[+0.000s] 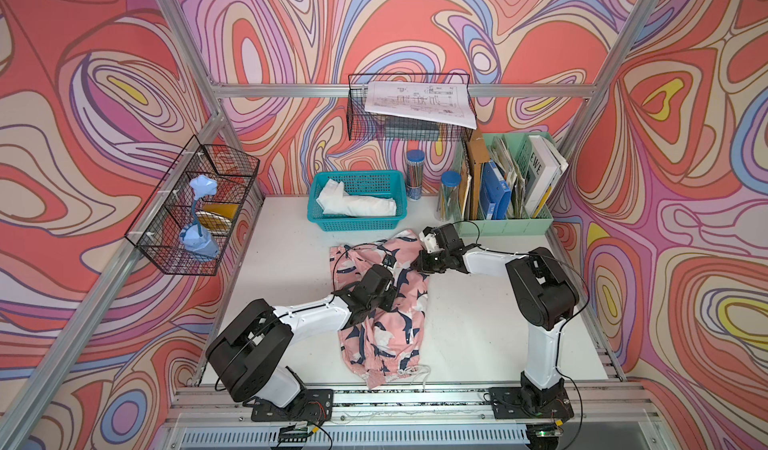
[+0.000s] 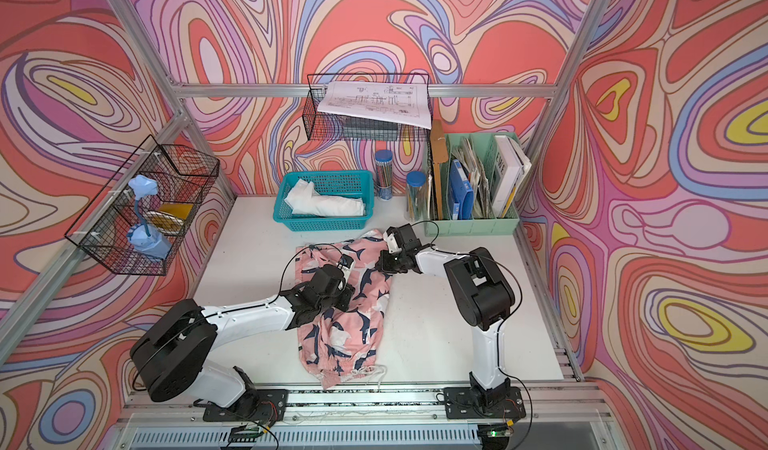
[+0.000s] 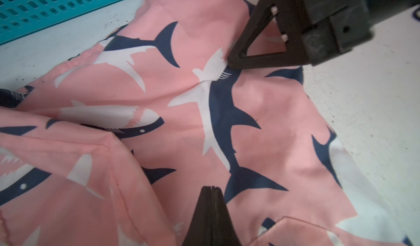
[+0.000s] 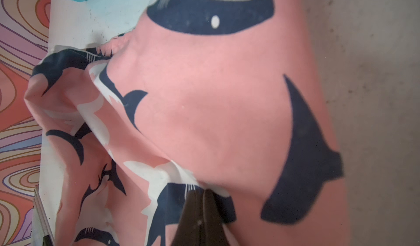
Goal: Roll up the shorts
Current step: Adjust the shorts at the center of the board.
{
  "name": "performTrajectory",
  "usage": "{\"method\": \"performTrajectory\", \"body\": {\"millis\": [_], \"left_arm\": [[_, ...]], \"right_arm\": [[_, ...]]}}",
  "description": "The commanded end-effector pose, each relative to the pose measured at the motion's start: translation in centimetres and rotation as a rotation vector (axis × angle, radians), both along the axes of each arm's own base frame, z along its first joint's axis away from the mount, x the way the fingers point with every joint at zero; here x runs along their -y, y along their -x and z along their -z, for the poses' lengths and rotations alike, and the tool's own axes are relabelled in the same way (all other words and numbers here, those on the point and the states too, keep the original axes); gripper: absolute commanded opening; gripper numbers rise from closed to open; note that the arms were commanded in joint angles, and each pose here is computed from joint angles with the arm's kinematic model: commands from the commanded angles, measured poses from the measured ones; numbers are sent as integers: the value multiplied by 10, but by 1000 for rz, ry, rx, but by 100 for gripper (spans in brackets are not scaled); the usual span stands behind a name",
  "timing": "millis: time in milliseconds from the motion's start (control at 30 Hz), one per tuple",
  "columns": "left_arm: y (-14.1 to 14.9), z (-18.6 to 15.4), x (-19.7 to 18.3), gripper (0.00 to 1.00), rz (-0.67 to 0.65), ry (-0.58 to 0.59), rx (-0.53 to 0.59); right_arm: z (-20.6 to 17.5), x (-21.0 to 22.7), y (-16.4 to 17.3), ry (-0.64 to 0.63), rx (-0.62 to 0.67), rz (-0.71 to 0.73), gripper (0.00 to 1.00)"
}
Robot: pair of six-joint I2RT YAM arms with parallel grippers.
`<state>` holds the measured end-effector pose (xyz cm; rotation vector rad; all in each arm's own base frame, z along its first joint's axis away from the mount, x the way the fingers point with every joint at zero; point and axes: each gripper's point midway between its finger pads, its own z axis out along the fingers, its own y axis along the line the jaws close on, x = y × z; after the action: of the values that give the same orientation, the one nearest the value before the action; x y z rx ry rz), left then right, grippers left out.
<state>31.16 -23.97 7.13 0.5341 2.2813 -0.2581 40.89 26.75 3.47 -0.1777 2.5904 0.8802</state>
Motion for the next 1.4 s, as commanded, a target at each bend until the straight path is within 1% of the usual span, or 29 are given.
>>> {"method": "performTrajectory", "body": {"millis": [0,100,367,500,600,700,767,833,900,967,1000,1067,1133,1200,1267,1367], "left_arm": [[-8,11,-22,0,-54,-91,8],[-7,15,-40,0,-105,-150,6],[9,20,-80,0,-220,-232,-43],[17,16,-107,0,-330,-280,-60],[20,10,-121,0,-408,-251,-82],[25,6,-138,0,-504,-232,-142],[25,-4,-141,0,-533,-218,-134],[19,-20,-134,0,-516,-161,-97],[12,-41,-124,0,-479,-90,-37],[6,-66,-110,0,-408,-7,29],[1,-81,-97,0,-352,51,69],[-1,-94,-77,0,-270,116,67],[-4,-91,-56,0,-207,142,8],[-5,-75,-40,0,-173,150,-62],[-6,-53,-30,0,-173,156,-131],[-7,-20,-25,0,-210,135,-230]], "right_arm": [[3,2,-3,-4,-1,-6,0],[3,5,-5,0,1,-3,0],[6,6,-6,-4,-5,-1,0],[5,7,-7,-10,1,1,0],[3,7,-6,-4,4,-2,0],[0,9,-7,1,10,-1,0],[-4,9,-7,0,24,-3,0],[-14,8,-7,-12,56,-13,0],[-28,8,-6,-18,104,-31,0],[-45,8,-3,-27,160,-66,0],[-54,6,1,-36,190,-100,0],[-71,4,7,-51,238,-142,0],[-80,1,14,-71,245,-183,0],[-78,-4,20,-84,209,-209,0],[-69,-5,21,-83,173,-189,0],[-53,-7,24,-114,113,-154,0]]}}
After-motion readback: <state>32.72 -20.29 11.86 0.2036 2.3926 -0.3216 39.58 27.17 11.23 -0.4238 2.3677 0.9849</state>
